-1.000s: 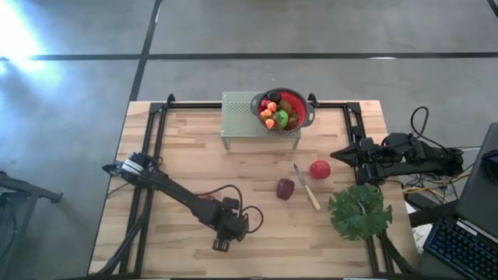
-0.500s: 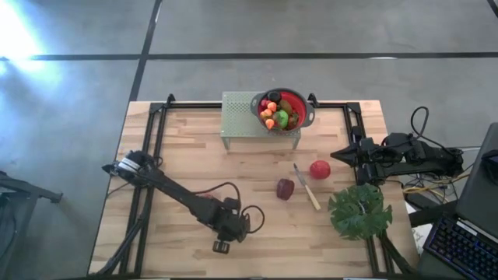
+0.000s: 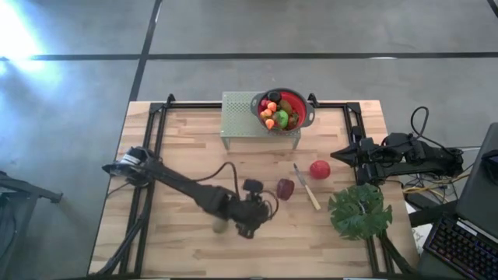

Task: Pick & Place Fruit
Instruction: Put the orange peach into the black strainer bowl on the shelf

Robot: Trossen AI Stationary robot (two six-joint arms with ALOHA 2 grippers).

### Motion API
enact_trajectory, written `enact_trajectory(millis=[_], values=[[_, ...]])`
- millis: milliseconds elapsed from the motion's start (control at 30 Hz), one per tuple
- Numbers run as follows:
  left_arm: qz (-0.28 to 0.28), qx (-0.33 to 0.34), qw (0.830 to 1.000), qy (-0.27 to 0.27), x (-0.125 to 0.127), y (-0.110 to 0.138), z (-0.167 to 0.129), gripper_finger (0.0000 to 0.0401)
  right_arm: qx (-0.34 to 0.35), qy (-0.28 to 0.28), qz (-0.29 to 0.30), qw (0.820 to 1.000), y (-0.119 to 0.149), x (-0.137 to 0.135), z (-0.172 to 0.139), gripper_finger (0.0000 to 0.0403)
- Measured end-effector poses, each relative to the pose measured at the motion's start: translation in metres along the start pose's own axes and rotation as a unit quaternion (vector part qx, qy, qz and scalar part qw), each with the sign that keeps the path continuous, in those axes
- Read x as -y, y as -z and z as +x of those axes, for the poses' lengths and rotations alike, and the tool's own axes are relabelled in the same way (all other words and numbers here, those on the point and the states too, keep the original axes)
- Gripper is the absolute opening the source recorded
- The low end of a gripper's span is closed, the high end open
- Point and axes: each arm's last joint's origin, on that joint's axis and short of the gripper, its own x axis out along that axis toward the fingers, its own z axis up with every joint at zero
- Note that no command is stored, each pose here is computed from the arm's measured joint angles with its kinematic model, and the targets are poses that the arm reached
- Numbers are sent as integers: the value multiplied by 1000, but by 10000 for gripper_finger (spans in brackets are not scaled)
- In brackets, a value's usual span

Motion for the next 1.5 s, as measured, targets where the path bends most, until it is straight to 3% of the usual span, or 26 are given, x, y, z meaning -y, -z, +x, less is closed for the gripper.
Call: enact_trajectory(millis=[300,533,767,967,1267,1500], values=[[-8,96,993,-61,-62,-30,6,119,0,0,0,1000,0,0,0,8],[-47,122,984,-122,-128,-44,0,119,0,0,0,1000,0,0,0,8],[-97,155,964,-192,-202,-44,-8,126,0,0,0,1000,0,0,0,8],[-126,160,955,-216,-255,-29,-11,118,0,0,0,1000,0,0,0,8],[-121,133,951,-253,-291,-9,-12,131,0,0,0,1000,0,0,0,8],[-82,122,959,-243,-291,-6,-5,129,0,0,0,1000,0,0,0,8]])
